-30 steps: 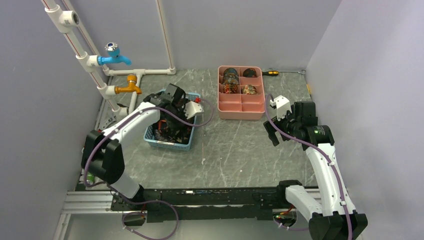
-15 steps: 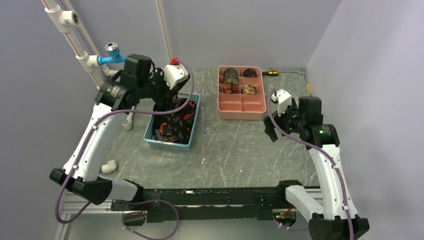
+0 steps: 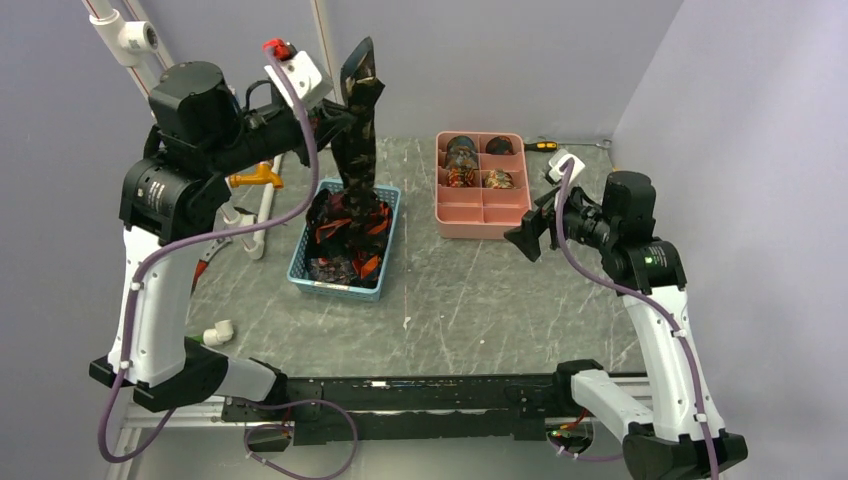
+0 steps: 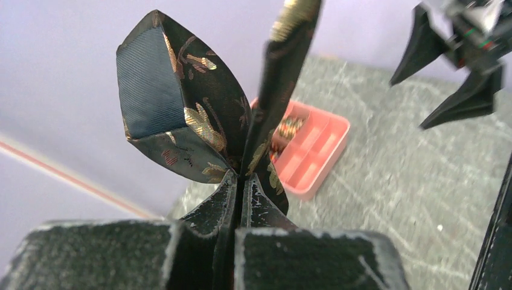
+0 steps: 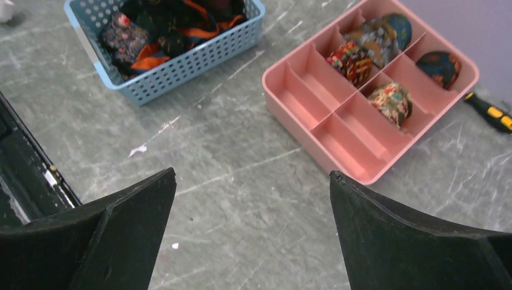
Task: Roll the ties
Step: Place the tie at the center of the board.
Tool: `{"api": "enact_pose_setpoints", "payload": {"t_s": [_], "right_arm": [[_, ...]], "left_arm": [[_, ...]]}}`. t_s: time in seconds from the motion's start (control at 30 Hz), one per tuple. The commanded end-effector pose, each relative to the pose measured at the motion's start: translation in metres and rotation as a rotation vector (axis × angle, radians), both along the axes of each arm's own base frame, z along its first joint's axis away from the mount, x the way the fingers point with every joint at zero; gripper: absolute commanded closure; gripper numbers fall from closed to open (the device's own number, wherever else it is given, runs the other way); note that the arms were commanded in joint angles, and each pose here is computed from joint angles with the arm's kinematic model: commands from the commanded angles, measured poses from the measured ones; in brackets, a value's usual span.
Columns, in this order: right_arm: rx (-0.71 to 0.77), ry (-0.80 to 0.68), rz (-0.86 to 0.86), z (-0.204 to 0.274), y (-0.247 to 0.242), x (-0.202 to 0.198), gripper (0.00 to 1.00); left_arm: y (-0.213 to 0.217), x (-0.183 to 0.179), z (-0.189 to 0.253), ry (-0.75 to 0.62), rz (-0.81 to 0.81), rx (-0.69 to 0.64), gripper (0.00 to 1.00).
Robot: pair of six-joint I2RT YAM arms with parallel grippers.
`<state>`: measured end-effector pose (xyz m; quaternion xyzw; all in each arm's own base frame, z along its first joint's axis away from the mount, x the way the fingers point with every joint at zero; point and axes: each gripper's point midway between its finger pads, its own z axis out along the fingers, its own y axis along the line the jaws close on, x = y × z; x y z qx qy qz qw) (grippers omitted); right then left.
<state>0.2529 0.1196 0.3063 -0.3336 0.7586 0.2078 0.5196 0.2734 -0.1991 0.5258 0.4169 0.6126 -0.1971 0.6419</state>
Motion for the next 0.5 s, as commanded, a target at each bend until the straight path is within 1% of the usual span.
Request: {"api": "enact_pose_setpoints", "payload": {"t_s": [0.0,0.13,0.2,0.37,0.47], "right_arm": [[0.039,-0.112,-0.014,0.043,0.004,0.018,0.00],[0.086,-0.114,0.019,0.059,0.011,0.012,0.00],[0.101,-0.113,0.000,0.063,0.011,0.011,0.00],[0.113,-0.101,-0.114,0.068,-0.002,0.020,0.00],[0.119,-0.083,-0.262,0.070,-0.020,0.034,0.01]], "left_arm": [[-0.021,-0.027,0.075,-0.166,-0.127,-0.184,1.00],[-0.026,-0.041,0.107,-0.257,-0.163,-0.251,1.00],[-0.028,-0.049,0.120,-0.283,-0.196,-0.291,1.00],[-0.043,-0.079,0.154,-0.330,-0.355,-0.409,1.00],[-0.063,-0.091,0.154,-0.307,-0.453,-0.426,1.00]]}}
